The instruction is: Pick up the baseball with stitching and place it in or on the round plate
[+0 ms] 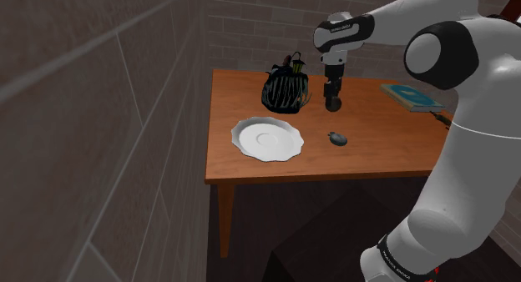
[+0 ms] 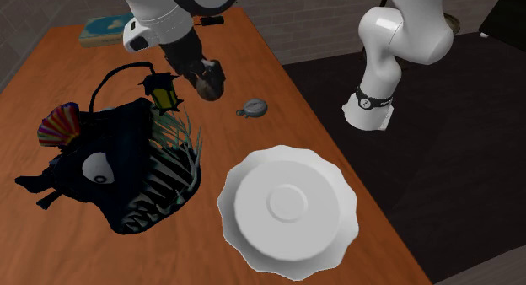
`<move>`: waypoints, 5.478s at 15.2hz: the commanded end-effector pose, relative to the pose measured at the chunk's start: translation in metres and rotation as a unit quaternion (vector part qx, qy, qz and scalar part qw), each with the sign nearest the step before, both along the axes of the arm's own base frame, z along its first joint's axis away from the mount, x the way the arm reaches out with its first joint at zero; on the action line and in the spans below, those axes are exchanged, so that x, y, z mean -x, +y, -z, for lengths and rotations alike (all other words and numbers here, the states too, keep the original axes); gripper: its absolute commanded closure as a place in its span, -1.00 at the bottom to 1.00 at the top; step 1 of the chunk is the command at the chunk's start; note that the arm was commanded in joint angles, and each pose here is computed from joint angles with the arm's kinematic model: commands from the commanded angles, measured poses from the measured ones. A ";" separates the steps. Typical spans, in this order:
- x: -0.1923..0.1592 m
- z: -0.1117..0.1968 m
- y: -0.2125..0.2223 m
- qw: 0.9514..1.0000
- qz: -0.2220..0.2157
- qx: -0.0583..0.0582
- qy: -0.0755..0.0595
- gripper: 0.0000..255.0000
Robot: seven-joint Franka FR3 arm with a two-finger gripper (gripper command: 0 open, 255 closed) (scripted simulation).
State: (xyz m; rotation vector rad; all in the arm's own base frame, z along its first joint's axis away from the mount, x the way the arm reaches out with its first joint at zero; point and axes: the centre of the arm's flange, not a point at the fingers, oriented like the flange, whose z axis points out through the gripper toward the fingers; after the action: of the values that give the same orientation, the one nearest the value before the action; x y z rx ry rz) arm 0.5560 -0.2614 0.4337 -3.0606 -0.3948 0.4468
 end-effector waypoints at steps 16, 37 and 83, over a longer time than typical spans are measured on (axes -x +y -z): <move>-0.032 -0.007 0.209 1.000 0.000 0.000 0.000 1.00; -0.048 0.060 0.316 1.000 0.000 0.000 0.000 1.00; 0.059 0.026 0.384 0.968 0.202 0.005 -0.145 1.00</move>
State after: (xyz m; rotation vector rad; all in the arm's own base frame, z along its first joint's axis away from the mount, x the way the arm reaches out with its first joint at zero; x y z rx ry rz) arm 0.4958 0.1218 0.4024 -3.0988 0.2333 -0.0166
